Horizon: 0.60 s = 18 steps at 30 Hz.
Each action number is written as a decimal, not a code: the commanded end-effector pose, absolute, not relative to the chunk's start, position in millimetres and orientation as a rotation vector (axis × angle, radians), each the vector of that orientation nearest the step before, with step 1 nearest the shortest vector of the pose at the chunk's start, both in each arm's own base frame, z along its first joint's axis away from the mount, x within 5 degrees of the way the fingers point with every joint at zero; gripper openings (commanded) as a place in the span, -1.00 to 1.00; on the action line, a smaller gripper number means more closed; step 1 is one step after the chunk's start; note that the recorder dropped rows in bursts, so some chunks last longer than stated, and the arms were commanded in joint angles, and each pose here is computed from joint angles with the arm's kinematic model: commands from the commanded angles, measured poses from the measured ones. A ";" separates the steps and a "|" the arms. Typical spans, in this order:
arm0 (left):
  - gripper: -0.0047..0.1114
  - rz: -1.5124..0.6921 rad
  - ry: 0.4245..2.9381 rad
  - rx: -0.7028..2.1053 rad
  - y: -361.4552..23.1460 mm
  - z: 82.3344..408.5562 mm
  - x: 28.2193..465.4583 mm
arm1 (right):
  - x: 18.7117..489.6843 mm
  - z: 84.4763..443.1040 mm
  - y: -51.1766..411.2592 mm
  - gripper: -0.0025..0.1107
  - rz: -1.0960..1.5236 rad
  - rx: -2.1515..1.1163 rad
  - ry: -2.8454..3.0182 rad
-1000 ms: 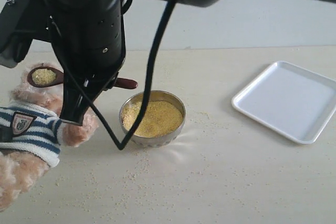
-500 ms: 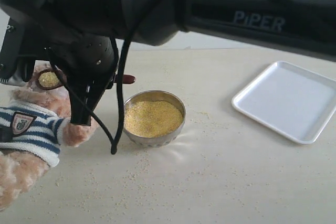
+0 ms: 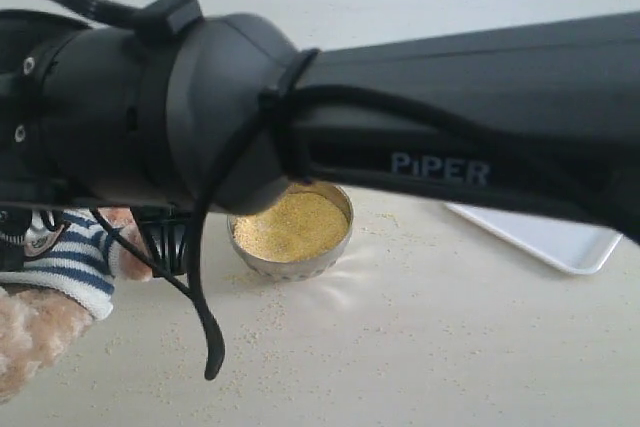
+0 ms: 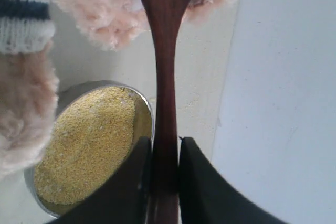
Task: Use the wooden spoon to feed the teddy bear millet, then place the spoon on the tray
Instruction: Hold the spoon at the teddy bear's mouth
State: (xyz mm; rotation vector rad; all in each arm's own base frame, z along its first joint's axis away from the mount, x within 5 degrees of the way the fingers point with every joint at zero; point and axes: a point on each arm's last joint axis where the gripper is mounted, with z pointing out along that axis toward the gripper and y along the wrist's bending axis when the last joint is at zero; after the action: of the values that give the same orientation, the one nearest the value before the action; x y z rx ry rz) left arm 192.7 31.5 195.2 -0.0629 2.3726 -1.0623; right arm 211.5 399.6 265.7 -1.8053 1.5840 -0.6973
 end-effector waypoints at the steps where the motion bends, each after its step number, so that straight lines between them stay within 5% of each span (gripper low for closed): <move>1: -0.83 -1.083 2.345 -0.077 31.7 198.6 194.5 | 207.6 273.5 403.8 -0.96 -0.730 -1.715 1.527; 18: -0.83 -1.083 2.345 -0.077 31.7 198.6 194.5 | 191.2 256.4 404.2 -0.96 -0.849 -1.601 1.445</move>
State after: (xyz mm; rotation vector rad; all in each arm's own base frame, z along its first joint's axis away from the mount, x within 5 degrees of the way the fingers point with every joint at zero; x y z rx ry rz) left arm 192.7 31.5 195.2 -0.0629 2.3726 -1.0623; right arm 192.8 403.2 252.4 -1.6484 1.4563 -0.8637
